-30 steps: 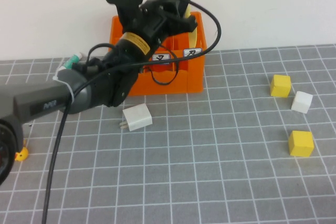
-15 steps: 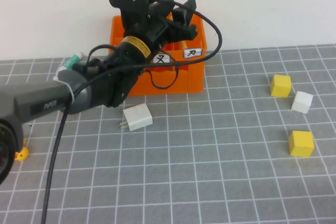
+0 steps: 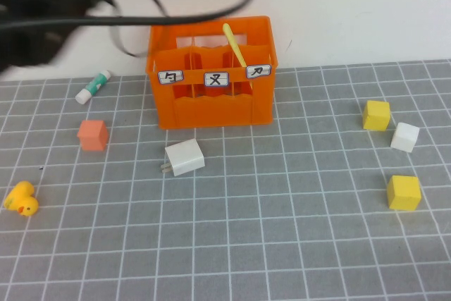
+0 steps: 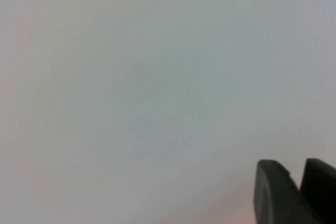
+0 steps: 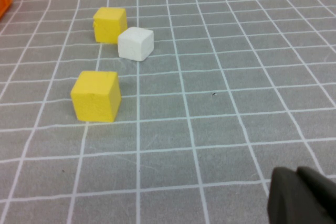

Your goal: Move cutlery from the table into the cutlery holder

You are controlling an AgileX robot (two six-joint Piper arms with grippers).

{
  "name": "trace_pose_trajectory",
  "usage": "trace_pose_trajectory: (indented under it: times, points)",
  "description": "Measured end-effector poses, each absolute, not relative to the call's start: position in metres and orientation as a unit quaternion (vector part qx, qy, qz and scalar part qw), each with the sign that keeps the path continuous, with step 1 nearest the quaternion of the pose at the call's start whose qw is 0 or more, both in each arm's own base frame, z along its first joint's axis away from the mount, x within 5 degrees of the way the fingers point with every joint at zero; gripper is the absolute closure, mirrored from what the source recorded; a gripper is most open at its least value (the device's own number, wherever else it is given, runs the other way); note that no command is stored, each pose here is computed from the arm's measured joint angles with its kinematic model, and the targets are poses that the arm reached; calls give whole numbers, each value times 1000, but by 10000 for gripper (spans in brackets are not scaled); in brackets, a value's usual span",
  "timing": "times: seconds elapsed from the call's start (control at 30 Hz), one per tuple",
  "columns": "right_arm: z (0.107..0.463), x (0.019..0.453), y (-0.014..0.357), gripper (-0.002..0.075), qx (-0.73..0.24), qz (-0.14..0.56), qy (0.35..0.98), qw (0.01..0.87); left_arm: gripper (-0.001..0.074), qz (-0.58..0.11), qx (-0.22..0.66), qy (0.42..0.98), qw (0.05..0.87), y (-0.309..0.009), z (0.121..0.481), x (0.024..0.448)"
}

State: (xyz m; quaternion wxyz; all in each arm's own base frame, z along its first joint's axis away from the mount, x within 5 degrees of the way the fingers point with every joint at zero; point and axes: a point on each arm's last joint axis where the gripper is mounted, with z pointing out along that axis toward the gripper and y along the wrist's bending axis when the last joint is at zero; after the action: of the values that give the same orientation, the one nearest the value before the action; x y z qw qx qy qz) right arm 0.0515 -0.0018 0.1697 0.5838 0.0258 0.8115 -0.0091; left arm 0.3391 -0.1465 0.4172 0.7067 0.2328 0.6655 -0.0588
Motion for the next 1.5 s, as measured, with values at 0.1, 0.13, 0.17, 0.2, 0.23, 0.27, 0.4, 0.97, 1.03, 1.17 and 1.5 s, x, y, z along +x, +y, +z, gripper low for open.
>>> trace_pose_trajectory:
  times: [0.1,0.13,0.17,0.2,0.23,0.27,0.4,0.97,1.03,1.17,1.5]
  points:
    - [170,52,-2,729,26,-9,811,584,692,-24,237,665,708,-125,454,299]
    - [170,52,-2,729,26,-9,811,584,706,-17,234,667,708,-117,465,284]
    - [170,52,-2,729,26,-9,811,584,716,-12,229,668,708,-109,476,268]
    - [170,52,-2,729,26,-9,811,584,721,-8,222,670,708,-100,486,251]
    - [170,52,-2,729,26,-9,811,584,726,-11,212,670,711,-92,496,234]
    - [170,52,-2,729,26,-9,811,584,729,-14,203,667,717,-83,504,215]
    - [170,52,-2,729,26,-9,811,584,732,-33,173,637,751,-52,515,143]
    - [170,52,-2,729,26,-9,811,584,734,-130,97,627,762,-10,400,41]
    - [170,52,-2,729,26,-9,811,584,734,-132,96,644,747,-12,386,47]
    - [170,52,-2,729,26,-9,811,584,734,-129,99,673,721,-16,362,57]
    - [170,52,-2,729,26,-9,811,584,734,-206,29,770,604,-27,279,73]
